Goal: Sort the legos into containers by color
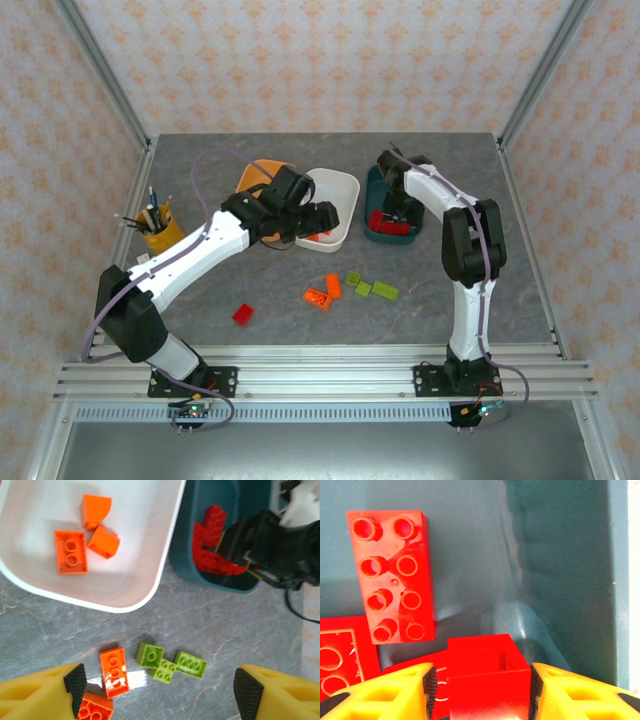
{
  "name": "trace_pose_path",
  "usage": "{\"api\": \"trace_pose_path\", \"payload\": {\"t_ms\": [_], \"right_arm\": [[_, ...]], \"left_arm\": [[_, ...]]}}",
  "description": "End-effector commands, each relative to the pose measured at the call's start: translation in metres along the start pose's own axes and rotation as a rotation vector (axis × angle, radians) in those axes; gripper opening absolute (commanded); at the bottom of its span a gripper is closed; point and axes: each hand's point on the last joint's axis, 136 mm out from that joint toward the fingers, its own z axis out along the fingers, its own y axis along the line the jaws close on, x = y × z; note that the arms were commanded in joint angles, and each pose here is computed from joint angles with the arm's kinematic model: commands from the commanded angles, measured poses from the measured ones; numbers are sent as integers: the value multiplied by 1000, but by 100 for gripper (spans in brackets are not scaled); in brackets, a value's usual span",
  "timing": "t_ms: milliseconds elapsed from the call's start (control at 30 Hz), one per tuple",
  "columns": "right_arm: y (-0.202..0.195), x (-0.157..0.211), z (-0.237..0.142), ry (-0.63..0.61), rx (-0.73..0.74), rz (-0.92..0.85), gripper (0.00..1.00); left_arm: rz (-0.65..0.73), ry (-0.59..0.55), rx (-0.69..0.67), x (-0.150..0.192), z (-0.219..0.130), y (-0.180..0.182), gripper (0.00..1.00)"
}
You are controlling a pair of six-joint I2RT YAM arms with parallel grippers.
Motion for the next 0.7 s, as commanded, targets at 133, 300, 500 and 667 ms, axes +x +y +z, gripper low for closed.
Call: {"api": "trace_pose_path", "payload": {"t_ms": [133, 300, 500, 667], "right_arm": [[5, -17, -56, -121, -77, -31, 58], [21, 3, -117, -261, -193, -146, 59], [32, 80, -152, -361, -392, -304, 61], [11, 134, -157, -368, -488, -311, 61]], "left_arm": [[-98, 19, -135, 25, -3, 41, 79], [-362, 94, -252, 66, 2, 84, 76], [-598, 149, -270, 105, 22, 88, 70], [-756, 221, -320, 134, 47, 88, 70]]}}
